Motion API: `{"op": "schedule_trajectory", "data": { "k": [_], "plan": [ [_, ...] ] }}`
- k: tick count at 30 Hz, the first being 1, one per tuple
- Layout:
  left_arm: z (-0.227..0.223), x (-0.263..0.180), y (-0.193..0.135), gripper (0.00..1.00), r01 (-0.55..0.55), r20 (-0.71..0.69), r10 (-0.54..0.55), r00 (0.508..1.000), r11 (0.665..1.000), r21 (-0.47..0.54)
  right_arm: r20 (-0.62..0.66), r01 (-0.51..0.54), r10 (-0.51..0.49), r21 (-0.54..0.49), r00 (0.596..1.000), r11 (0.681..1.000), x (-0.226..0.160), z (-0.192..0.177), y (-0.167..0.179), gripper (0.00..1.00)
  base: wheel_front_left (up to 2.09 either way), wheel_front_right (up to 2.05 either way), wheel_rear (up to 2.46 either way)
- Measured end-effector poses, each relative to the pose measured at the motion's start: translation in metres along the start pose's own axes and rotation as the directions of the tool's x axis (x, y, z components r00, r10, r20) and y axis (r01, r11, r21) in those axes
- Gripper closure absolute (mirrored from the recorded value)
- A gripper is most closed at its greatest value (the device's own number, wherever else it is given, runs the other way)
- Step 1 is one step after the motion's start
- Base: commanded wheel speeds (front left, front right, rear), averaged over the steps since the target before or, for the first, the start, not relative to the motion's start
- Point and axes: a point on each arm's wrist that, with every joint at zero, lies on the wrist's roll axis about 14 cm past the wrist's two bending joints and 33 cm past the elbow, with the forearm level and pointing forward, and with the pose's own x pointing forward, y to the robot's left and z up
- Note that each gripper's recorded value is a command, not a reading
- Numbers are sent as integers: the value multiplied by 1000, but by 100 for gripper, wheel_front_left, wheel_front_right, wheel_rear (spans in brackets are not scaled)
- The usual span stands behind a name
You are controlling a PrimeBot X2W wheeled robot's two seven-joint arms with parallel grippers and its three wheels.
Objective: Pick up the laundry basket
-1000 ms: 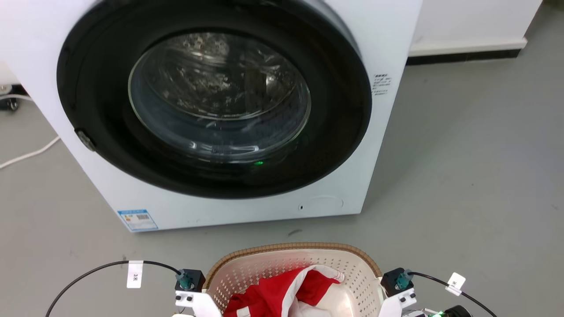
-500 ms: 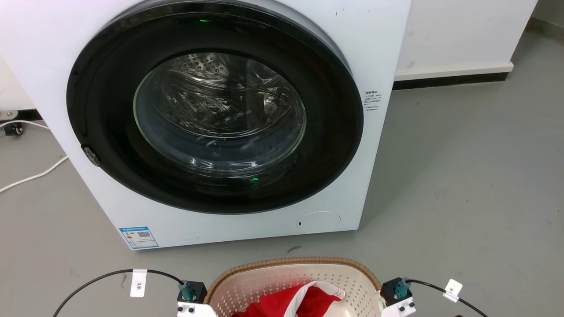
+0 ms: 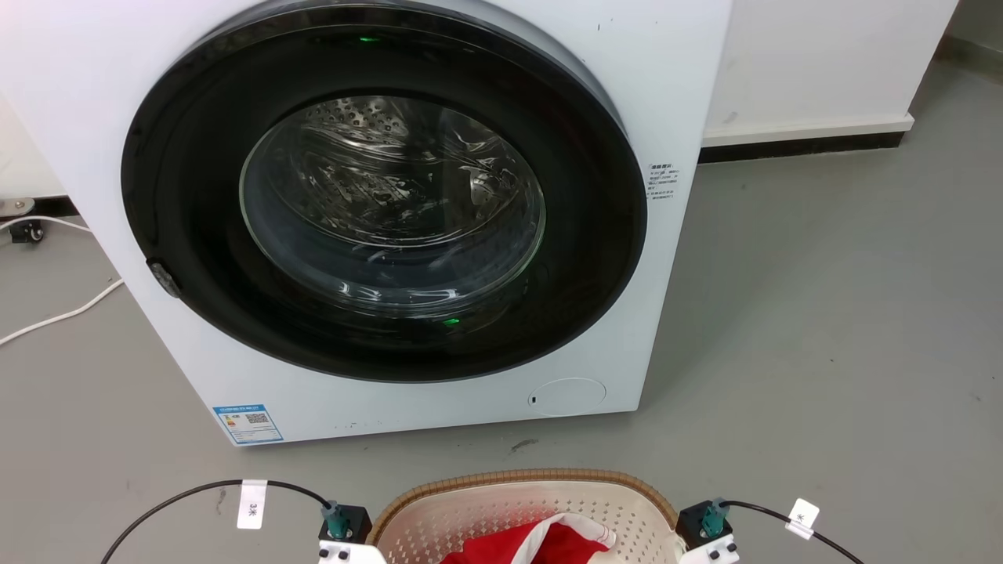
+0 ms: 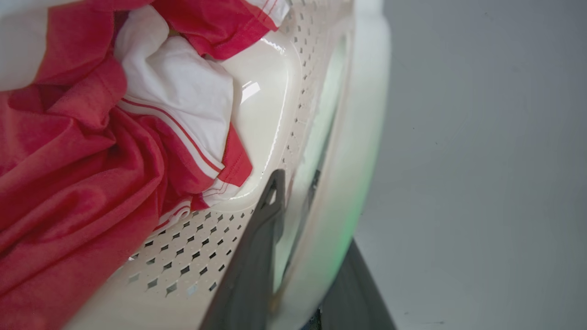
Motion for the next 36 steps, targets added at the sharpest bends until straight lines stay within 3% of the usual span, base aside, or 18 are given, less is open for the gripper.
{"op": "schedule_trajectory", "data": {
  "k": [36],
  "plan": [
    [-7, 1, 2, 100, 7, -18, -7, 1000, 1000, -19, -22, -15, 16, 10, 1000, 1000, 2, -6, 2, 100, 0, 0, 0]
  ]
}}
